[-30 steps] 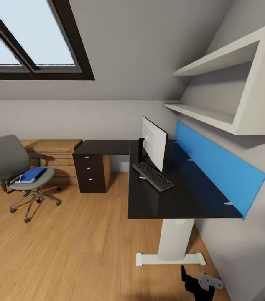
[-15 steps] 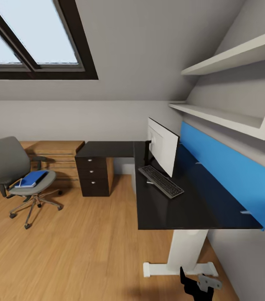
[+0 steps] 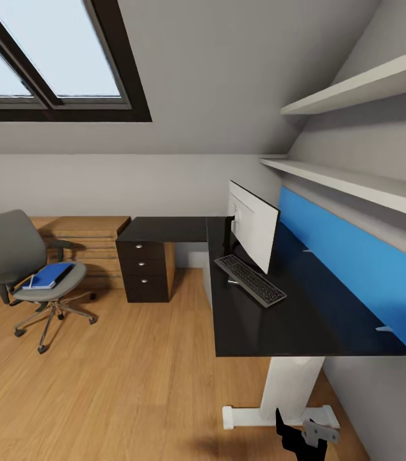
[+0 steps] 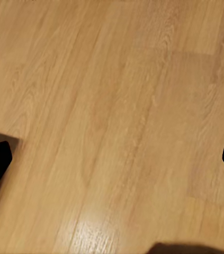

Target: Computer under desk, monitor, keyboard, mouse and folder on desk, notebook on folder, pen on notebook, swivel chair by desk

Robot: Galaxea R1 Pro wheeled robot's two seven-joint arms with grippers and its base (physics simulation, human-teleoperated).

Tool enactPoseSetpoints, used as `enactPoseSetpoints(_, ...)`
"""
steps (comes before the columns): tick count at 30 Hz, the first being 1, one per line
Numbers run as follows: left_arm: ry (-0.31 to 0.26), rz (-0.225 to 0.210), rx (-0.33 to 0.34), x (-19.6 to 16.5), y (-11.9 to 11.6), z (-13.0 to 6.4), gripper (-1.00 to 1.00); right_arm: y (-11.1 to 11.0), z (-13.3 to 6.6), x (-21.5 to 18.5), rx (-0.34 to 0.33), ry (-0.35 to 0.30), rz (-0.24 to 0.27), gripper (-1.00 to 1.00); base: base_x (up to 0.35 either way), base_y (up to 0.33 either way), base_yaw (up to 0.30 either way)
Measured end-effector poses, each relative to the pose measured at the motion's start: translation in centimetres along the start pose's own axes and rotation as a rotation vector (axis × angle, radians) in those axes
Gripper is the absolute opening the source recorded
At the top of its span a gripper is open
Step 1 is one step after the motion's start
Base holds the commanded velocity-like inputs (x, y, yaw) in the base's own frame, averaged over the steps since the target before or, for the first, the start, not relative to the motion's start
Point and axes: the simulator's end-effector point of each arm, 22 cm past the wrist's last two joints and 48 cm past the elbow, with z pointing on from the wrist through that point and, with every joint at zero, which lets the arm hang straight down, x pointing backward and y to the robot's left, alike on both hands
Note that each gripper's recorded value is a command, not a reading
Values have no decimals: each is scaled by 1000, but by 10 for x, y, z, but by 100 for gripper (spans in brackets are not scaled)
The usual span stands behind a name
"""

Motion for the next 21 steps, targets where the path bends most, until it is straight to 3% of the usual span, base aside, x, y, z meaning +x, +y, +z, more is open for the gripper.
enactPoseSetpoints(14, 0, -1, 1, 0, -1, 0, 100, 0, 0, 0, 0, 2, 0, 100, 1, 6, 0)
enactPoseSetpoints(21, -1, -1, 1, 0, -1, 0, 100, 0, 0, 0, 0, 2, 0, 100, 0, 169, 0)
